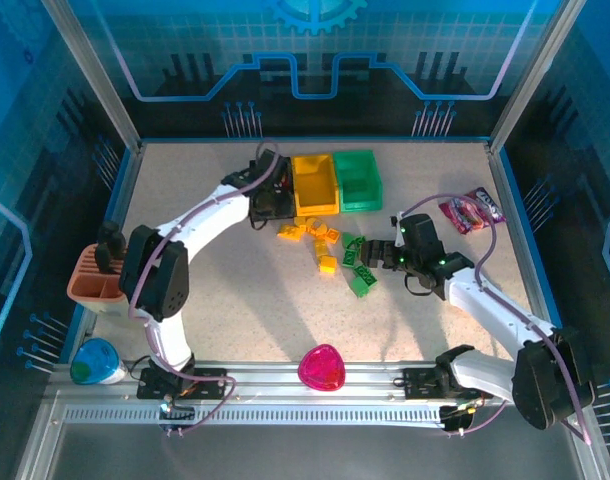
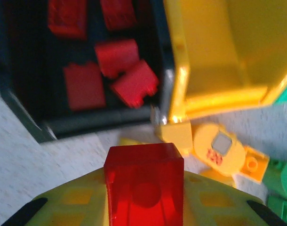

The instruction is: Sort the legos into containers by color

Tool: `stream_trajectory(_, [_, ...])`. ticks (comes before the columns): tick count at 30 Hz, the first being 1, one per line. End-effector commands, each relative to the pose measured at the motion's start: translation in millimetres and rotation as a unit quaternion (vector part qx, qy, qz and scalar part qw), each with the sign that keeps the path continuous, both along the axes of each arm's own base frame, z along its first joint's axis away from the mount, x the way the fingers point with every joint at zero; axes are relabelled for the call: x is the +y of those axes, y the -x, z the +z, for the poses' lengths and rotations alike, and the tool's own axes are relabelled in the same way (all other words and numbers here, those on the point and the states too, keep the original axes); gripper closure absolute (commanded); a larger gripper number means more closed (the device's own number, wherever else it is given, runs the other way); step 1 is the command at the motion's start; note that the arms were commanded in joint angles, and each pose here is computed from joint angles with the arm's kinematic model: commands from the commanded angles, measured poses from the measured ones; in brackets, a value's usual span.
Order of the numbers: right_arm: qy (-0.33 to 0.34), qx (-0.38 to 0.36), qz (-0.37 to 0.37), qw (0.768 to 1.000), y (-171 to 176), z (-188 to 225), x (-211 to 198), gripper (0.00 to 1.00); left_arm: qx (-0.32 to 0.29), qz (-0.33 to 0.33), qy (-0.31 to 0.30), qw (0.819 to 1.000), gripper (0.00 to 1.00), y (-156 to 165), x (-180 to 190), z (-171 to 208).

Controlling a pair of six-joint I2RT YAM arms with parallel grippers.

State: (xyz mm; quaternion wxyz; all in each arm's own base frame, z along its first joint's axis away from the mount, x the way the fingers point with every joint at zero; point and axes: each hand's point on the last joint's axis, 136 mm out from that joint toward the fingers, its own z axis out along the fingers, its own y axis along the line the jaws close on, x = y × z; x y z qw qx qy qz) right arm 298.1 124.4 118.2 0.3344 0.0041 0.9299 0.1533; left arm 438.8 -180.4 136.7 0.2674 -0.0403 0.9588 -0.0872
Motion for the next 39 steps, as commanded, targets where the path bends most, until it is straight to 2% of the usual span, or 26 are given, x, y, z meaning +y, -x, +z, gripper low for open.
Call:
stream_trajectory(1, [0.003,-0.001,-0.015,1.0,4.0,0.9,-9.8,0.0,-0.006,0.0,-0.007,1.0,0.71,-19.2,12.7,12.5])
stream_trajectory(7, [0.004,-0.005,-0.015,1.0,6.7,5.7,-11.9,0.0,-0.012,0.016,-0.015,1.0,0.7,-54.0,30.2,20.0])
stream_trajectory(9, [0.003,-0.005,-0.014,1.0,7.3,6.9,-11.8,0.0,-0.016,0.022,-0.02,0.999,0.66,-65.7,36.3,22.8])
stream_trajectory(10, [0.003,-0.006,-0.014,1.0,7.4,7.5,-11.8,0.0,-0.018,0.03,-0.023,0.999,0.57,-72.2,41.4,25.1])
stream_trajectory(12, [0.004,-0.006,-0.014,1.0,7.6,9.3,-12.0,0.0,-0.019,0.047,-0.024,0.998,0.21,-80.9,49.6,33.5])
stream_trajectory(13, [0.005,-0.007,-0.013,1.0,7.7,10.2,-12.3,0.0,-0.022,0.051,-0.019,0.998,0.16,-81.6,49.1,39.3])
stream_trajectory(17, [0.005,-0.011,-0.015,1.0,7.7,11.2,-13.4,0.0,-0.079,0.02,0.016,0.997,0.14,-68.4,25.3,66.5])
stream_trajectory(19, [0.002,-0.009,-0.015,1.0,6.9,9.4,-12.0,0.0,-0.091,0.008,0.014,0.996,0.15,-54.0,16.8,65.3])
stream_trajectory(23, [-0.002,-0.001,-0.009,1.0,5.4,4.1,-8.4,0.0,-0.061,-0.011,0.005,0.998,0.18,-21.0,8.5,34.7])
stream_trajectory(29, [-0.009,-0.001,-0.005,1.0,3.6,1.1,-5.2,0.0,-0.019,-0.068,0.028,0.997,0.15,23.0,-10.4,-22.1])
stream_trajectory(33, [-0.014,0.002,-0.003,1.0,3.5,-1.3,-2.8,0.0,0.006,-0.079,0.024,0.997,0.14,32.8,-11.7,-48.0])
stream_trajectory(39, [-0.015,0.004,-0.005,1.0,3.2,-3.3,-2.9,0.0,0.037,-0.097,0.009,0.995,0.14,27.9,-16.0,-70.7])
